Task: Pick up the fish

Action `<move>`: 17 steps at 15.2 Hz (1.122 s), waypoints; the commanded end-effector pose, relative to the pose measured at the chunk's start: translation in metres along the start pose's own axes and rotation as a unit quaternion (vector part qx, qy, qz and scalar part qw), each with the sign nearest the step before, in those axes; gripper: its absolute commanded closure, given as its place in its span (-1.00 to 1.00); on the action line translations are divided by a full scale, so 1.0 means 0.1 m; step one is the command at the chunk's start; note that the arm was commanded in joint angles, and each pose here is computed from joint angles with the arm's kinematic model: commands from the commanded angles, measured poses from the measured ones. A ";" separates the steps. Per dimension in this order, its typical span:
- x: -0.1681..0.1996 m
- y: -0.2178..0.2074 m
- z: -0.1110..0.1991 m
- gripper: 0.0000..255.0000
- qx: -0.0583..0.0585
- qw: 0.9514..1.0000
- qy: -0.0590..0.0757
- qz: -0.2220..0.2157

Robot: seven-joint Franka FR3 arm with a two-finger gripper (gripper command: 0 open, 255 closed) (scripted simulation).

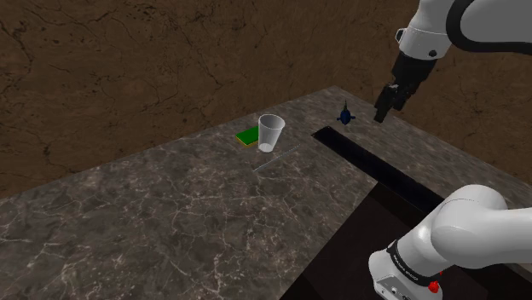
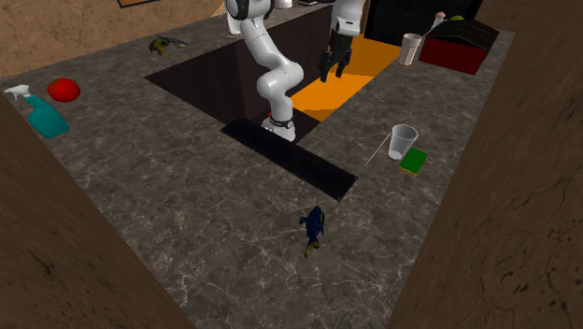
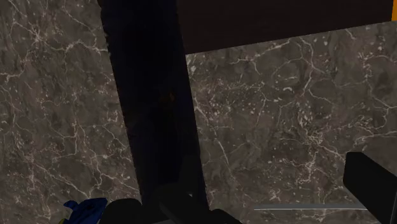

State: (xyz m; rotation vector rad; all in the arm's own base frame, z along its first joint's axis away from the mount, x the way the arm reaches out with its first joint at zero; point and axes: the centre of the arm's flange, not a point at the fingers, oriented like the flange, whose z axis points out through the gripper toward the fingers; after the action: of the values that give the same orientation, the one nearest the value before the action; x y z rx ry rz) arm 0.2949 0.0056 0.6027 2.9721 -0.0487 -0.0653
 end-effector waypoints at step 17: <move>0.53 1.67 1.18 -1.00 0.012 0.991 0.047 -0.122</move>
State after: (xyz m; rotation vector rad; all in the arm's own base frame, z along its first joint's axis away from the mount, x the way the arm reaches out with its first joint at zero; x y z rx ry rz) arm 0.3313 -0.1689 0.5180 2.9873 0.3017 0.0371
